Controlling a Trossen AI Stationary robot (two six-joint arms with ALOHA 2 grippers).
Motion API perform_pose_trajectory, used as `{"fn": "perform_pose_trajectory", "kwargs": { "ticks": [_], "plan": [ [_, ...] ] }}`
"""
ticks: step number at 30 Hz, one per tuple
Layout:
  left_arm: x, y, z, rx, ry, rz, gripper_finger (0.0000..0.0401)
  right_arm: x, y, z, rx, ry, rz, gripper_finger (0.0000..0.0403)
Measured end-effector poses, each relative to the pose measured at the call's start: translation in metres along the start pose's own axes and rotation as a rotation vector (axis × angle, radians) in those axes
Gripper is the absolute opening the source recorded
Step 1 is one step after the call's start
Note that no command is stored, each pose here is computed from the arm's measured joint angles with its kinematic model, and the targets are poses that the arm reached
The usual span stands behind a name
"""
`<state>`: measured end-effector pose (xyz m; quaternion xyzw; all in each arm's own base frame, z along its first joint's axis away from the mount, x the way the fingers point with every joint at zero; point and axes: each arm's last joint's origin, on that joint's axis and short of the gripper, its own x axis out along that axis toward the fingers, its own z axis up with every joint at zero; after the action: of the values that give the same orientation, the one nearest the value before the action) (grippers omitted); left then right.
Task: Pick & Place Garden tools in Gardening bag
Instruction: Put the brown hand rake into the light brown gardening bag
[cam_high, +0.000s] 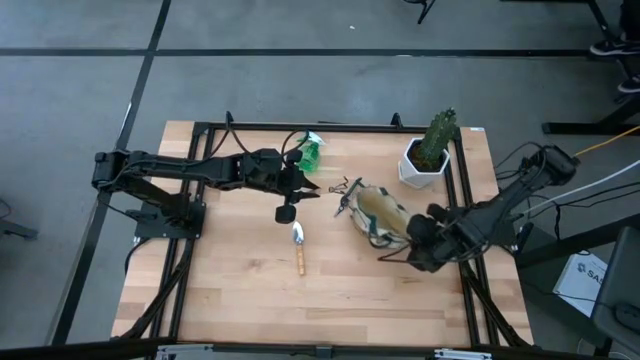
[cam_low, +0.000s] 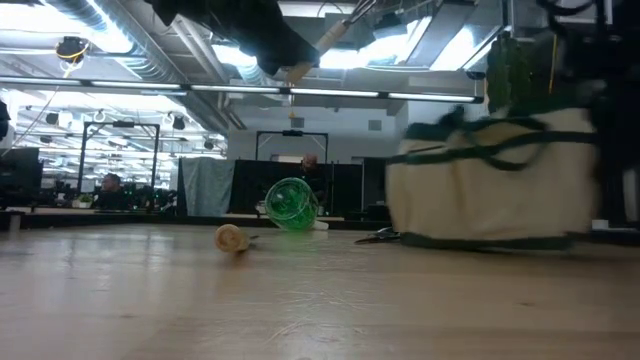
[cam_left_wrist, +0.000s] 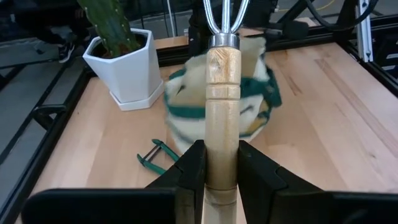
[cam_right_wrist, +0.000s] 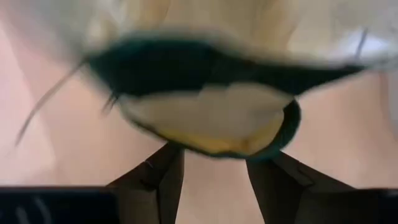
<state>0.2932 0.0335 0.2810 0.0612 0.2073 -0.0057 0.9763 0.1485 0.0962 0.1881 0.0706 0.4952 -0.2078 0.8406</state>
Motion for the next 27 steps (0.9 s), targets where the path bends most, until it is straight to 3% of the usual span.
{"fn": "perform_pose_trajectory", "kwargs": {
  "ticks": [6, 12, 27],
  "plan": [
    [0.0, -0.004, 0.0, 0.004, 0.002, -0.012, 0.0062, 0.012, -0.006, 0.02, -0.089, -0.131, -0.105, 0.0172],
    [0.001, -0.009, 0.001, 0.011, 0.002, -0.019, 0.0062, 0.02, -0.011, 0.043, -0.061, -0.231, -0.144, 0.0172],
    [0.001, -0.014, 0.002, -0.036, 0.003, -0.019, 0.0063, 0.023, -0.021, 0.077, -0.237, -0.251, 0.17, 0.0172]
  ]
}}
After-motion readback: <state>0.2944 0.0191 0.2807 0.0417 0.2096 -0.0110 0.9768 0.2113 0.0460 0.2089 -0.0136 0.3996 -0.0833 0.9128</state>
